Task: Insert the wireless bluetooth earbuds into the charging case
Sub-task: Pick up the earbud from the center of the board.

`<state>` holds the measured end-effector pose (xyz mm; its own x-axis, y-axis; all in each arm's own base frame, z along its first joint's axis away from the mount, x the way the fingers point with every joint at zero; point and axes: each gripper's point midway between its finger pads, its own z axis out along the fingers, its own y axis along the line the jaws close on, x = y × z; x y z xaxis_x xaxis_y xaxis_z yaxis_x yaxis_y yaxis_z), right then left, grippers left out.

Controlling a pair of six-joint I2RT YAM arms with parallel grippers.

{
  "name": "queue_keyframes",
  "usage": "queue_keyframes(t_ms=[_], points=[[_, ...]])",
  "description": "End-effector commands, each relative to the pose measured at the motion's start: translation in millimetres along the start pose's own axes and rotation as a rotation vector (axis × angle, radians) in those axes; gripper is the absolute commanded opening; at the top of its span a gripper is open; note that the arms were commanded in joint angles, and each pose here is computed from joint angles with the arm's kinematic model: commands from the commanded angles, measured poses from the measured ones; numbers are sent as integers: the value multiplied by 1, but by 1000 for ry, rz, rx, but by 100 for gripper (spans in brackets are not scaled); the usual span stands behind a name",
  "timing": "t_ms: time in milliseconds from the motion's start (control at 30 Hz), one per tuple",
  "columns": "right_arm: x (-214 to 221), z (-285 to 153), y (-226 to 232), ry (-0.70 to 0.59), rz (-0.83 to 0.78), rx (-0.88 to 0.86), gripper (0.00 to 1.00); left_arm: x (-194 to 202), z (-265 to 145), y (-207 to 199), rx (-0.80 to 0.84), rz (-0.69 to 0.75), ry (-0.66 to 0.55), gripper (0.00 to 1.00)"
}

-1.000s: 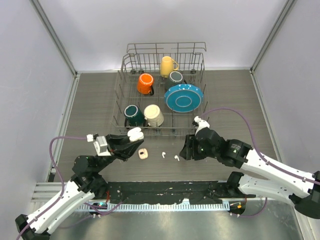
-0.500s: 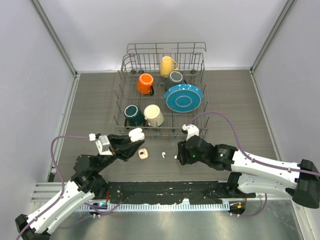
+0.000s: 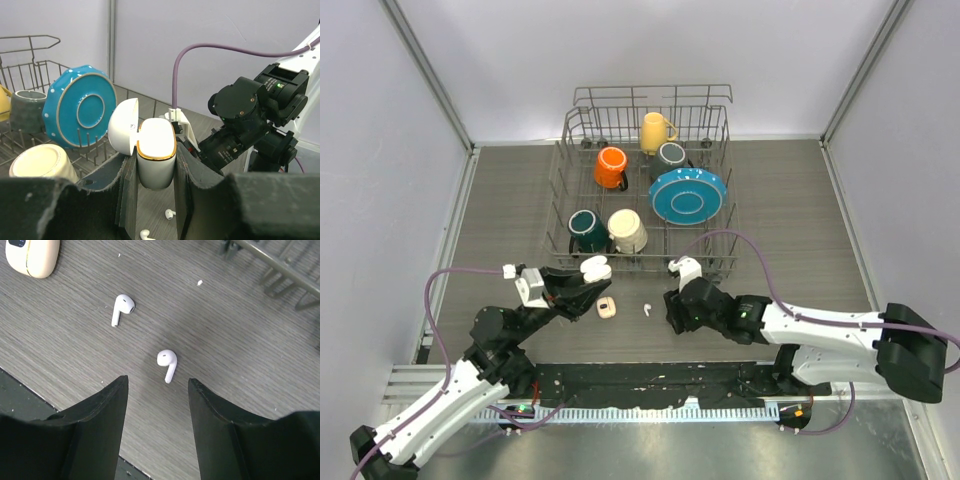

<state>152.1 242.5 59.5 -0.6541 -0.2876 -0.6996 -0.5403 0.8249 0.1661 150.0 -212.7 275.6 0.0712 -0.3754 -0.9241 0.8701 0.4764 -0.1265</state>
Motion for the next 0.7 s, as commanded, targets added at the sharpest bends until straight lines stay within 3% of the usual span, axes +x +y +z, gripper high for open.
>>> queue_keyframes(t_ms=[0,667], points=[[-16,11,5,-79,-43,-11,56,-15,3,-1,4,16,-52,0],[8,36,-2,-10,-95,23,48,-13,4,-1,1,13,-42,0]])
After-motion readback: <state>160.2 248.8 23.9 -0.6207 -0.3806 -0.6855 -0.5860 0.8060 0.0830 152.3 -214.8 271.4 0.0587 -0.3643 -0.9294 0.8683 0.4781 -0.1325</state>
